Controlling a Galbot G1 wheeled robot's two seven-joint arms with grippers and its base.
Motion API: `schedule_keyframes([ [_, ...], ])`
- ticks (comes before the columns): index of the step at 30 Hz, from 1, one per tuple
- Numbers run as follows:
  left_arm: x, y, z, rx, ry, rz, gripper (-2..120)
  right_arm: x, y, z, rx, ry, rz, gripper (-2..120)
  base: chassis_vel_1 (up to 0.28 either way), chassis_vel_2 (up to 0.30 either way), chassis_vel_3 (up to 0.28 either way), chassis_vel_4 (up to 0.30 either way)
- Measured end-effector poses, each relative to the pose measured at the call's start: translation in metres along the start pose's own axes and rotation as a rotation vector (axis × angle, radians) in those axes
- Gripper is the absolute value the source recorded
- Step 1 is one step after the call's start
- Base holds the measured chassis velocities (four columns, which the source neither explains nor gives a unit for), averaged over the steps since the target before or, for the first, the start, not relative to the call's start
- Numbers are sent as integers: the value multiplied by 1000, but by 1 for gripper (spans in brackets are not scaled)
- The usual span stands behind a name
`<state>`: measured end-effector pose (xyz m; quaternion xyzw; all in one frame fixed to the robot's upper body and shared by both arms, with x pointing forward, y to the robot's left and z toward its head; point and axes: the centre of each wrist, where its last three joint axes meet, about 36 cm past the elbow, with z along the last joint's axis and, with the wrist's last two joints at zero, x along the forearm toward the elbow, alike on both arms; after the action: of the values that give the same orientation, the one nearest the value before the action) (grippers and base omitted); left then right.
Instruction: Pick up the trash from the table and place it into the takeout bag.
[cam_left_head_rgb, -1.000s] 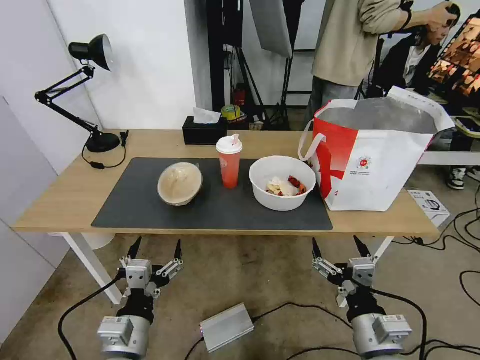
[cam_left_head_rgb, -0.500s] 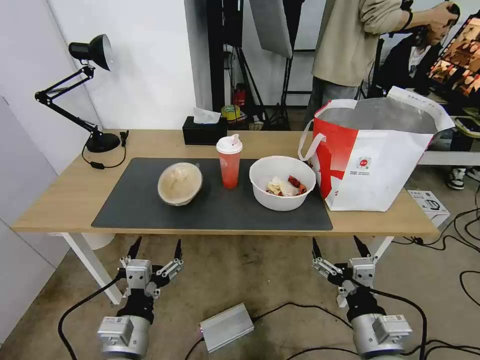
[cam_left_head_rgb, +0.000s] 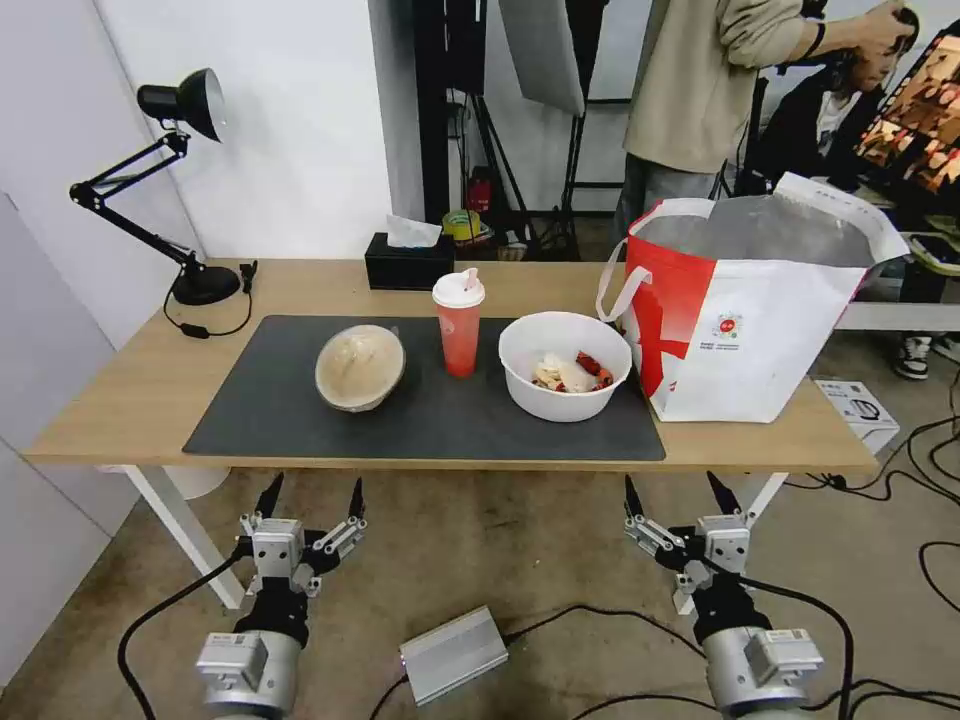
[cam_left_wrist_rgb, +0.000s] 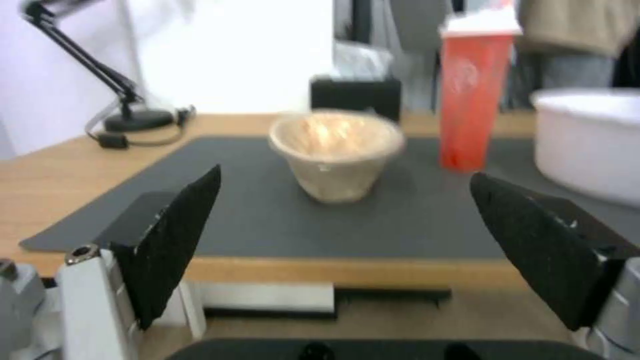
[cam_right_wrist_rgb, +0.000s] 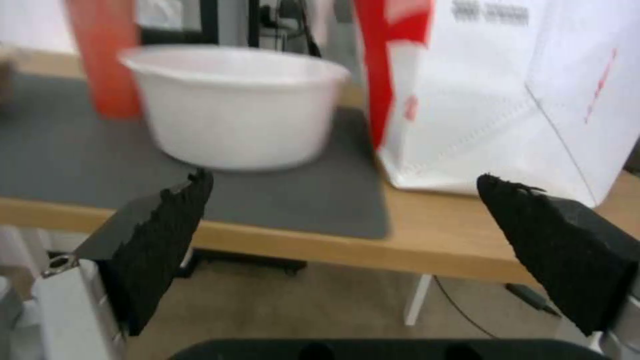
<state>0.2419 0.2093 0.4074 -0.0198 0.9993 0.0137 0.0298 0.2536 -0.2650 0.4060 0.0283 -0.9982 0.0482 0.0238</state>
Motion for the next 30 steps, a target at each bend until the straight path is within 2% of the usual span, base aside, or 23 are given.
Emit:
schedule_keyframes([
  [1, 0, 0, 0, 0, 0, 0, 100, 0, 0, 0, 0, 0, 0, 100, 0, 0, 0, 0],
  [3, -5, -8, 13, 31, -44, -37, 100, -19, -34, 14, 17, 6, 0, 100, 0, 0, 0, 0],
  [5, -5, -5, 7, 46, -94, -52, 100, -33, -64, 20, 33, 6, 13, 100, 0, 0, 0, 0],
  [8, -2, -3, -2, 48, -114, -55, 100, -36, -72, 21, 28, -5, 11, 100, 0, 0, 0, 0],
  [9, 0, 0, -6, 43, -123, -58, 100, -34, -76, 11, 27, -61, -11, 100, 0, 0, 0, 0],
  [11, 0, 1, -9, 41, -128, -60, 100, -33, -77, 4, 32, -87, -23, 100, 0, 0, 0, 0],
  [12, 2, 3, -15, 34, -142, -61, 100, -31, -76, -10, 41, -135, -58, 100, 0, 0, 0, 0],
  [15, 5, 6, -26, 23, -160, -62, 100, -28, -71, -23, 45, -165, -90, 100, 0, 0, 0, 0],
  [23, 14, 12, -43, -21, -168, -49, 100, -21, -62, -46, 40, -191, -134, 100, 0, 0, 0, 0],
  [30, 16, 19, -48, -49, -172, -43, 100, -18, -61, -61, 43, -204, -162, 100, 0, 0, 0, 0],
])
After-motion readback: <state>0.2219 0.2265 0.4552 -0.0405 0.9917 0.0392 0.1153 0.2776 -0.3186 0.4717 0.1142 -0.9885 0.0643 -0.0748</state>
